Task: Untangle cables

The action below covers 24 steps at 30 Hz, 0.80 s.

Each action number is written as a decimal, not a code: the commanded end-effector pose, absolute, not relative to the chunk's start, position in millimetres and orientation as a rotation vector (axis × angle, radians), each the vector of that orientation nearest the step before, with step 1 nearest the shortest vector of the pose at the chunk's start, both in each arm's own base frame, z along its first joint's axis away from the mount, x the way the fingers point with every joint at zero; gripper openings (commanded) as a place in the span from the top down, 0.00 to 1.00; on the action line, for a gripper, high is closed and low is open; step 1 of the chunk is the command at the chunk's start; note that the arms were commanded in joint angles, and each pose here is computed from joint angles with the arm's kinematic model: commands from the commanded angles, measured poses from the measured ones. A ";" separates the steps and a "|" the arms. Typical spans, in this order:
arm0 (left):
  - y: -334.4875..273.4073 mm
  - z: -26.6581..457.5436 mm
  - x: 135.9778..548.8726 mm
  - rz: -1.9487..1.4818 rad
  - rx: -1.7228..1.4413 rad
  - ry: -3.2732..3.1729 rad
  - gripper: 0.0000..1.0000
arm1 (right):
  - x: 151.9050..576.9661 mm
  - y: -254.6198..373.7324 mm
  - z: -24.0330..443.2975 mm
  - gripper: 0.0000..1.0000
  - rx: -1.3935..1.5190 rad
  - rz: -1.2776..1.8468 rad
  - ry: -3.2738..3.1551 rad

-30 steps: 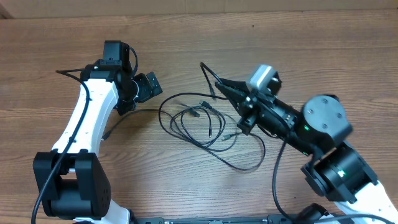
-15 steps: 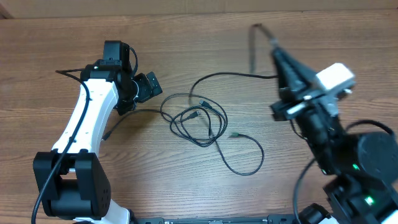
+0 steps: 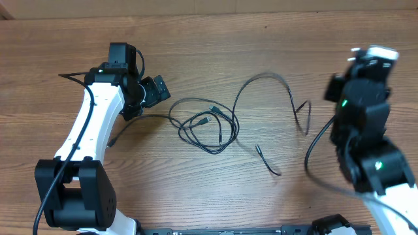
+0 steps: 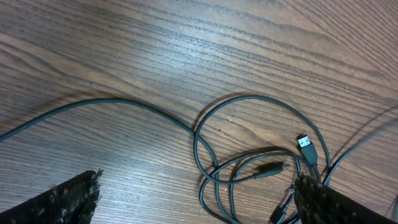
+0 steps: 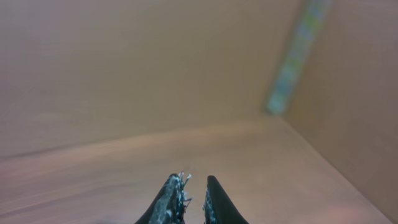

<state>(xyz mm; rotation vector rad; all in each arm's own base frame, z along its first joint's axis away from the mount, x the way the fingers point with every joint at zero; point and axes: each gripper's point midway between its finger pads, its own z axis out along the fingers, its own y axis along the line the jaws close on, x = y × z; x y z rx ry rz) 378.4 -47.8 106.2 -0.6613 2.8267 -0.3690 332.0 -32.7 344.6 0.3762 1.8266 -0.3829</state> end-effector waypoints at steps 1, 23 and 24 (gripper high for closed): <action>-46.6 100.1 376.6 -0.353 -0.686 2.838 0.01 | 337.9 -68.6 320.9 0.89 0.614 -0.323 1.848; -46.7 100.1 376.6 -0.354 -0.686 2.838 0.00 | 323.7 87.4 115.0 0.24 -0.078 0.449 2.791; -46.7 100.1 376.6 -0.354 -0.686 2.838 0.00 | 321.9 89.9 107.6 0.23 -0.099 0.442 2.818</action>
